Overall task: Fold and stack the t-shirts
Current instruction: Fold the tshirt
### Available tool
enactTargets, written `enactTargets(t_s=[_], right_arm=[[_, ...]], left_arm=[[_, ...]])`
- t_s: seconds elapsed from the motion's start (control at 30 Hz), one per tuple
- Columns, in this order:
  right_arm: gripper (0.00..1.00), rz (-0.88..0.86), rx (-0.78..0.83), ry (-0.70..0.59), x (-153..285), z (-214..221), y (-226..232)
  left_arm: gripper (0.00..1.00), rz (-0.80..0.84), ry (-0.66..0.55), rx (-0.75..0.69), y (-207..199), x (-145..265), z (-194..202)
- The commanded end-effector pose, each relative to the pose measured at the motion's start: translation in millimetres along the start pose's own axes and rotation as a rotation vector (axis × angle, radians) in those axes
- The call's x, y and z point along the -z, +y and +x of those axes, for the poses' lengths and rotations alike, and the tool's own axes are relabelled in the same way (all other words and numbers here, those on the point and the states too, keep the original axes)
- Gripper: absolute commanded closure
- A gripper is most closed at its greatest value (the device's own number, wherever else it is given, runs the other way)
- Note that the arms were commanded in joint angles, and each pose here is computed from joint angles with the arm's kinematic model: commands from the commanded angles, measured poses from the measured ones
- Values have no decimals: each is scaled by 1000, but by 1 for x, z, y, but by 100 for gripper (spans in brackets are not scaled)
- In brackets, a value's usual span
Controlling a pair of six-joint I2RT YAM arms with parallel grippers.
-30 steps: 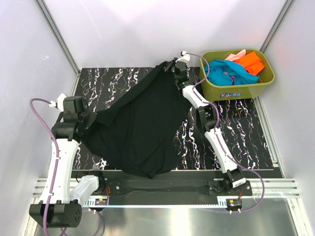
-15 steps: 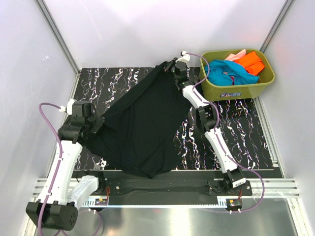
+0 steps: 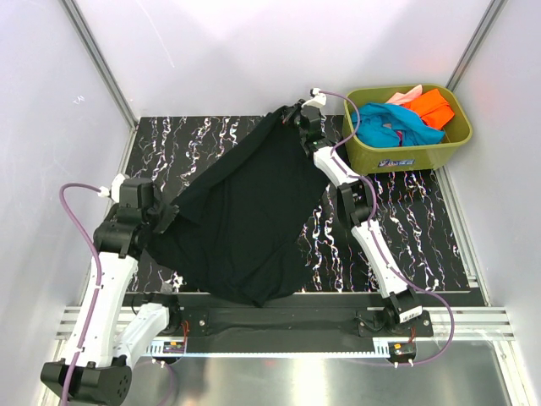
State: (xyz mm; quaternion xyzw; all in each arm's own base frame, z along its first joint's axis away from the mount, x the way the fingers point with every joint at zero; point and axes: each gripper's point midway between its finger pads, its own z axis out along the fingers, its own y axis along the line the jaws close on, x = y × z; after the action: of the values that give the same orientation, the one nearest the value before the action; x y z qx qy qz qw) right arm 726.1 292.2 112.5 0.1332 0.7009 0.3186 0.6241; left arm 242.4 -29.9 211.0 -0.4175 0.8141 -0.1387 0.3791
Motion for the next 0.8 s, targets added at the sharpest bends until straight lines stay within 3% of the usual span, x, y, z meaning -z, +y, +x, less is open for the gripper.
enactTargets(t_s=[0.0, 0.23, 0.77], right_arm=[[94, -54, -12, -90, 1, -56, 33], [94, -53, -6, -92, 1, -58, 32], [94, -8, -2, -59, 2, -46, 20]], left_arm=[[100, 67, 2, 32, -20, 9, -1], [100, 104, 43, 26, -32, 10, 16], [99, 68, 134, 15, -12, -9, 50]])
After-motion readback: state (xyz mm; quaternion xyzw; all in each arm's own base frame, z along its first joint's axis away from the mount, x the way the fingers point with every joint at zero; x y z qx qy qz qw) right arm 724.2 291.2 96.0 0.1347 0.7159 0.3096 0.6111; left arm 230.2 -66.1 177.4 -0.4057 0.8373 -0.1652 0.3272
